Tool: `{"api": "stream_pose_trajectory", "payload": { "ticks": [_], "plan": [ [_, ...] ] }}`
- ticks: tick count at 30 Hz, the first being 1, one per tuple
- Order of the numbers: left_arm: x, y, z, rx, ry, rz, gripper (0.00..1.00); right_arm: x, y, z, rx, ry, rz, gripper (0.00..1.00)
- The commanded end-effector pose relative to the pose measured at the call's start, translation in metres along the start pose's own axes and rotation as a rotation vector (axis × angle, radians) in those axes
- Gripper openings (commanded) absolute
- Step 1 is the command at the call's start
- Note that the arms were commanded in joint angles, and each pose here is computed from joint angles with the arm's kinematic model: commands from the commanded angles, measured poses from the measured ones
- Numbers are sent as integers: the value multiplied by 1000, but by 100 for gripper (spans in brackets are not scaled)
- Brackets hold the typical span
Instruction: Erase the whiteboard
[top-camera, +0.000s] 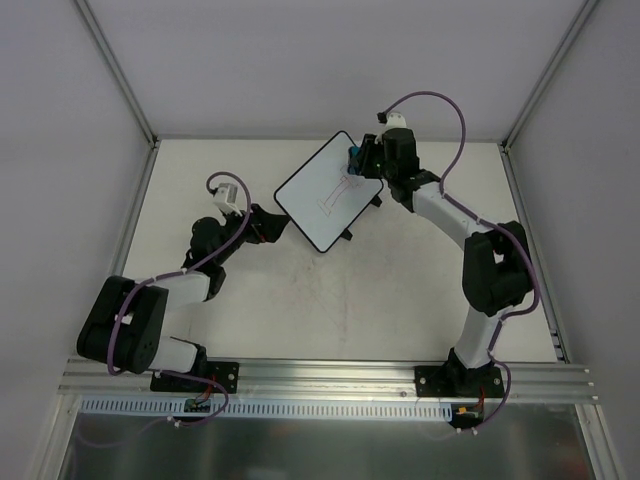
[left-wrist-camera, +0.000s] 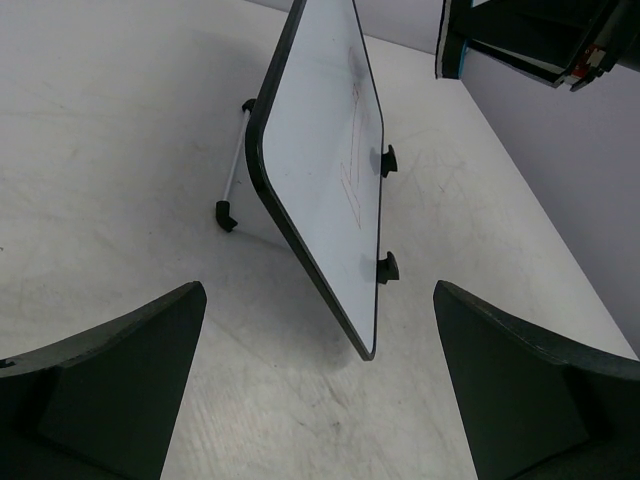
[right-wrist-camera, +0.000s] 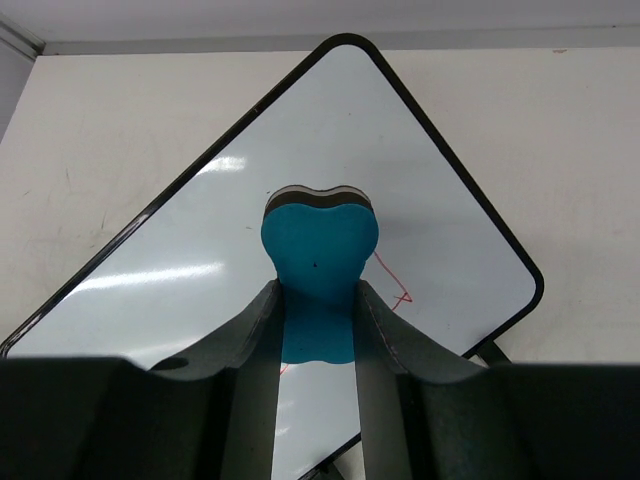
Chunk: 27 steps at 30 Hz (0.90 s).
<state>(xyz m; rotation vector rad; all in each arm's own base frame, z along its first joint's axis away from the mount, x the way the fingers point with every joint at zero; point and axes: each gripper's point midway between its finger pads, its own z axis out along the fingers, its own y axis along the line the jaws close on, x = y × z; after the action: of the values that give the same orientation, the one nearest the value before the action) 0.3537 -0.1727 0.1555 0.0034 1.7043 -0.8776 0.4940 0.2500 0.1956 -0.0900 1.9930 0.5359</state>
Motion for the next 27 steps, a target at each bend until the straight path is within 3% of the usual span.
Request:
{"api": "stream_pose_trajectory", "payload": {
  "ticks": [1, 16, 27],
  "plan": [
    [-27, -18, 14, 99, -73, 61, 99, -18, 15, 7, -101, -41, 24, 0],
    [-30, -13, 48, 165, -135, 23, 89, -15, 27, 19, -195, -18, 29, 0],
    [-24, -16, 70, 192, -111, -14, 74, -14, 30, 28, -199, 0, 59, 0]
  ]
}}
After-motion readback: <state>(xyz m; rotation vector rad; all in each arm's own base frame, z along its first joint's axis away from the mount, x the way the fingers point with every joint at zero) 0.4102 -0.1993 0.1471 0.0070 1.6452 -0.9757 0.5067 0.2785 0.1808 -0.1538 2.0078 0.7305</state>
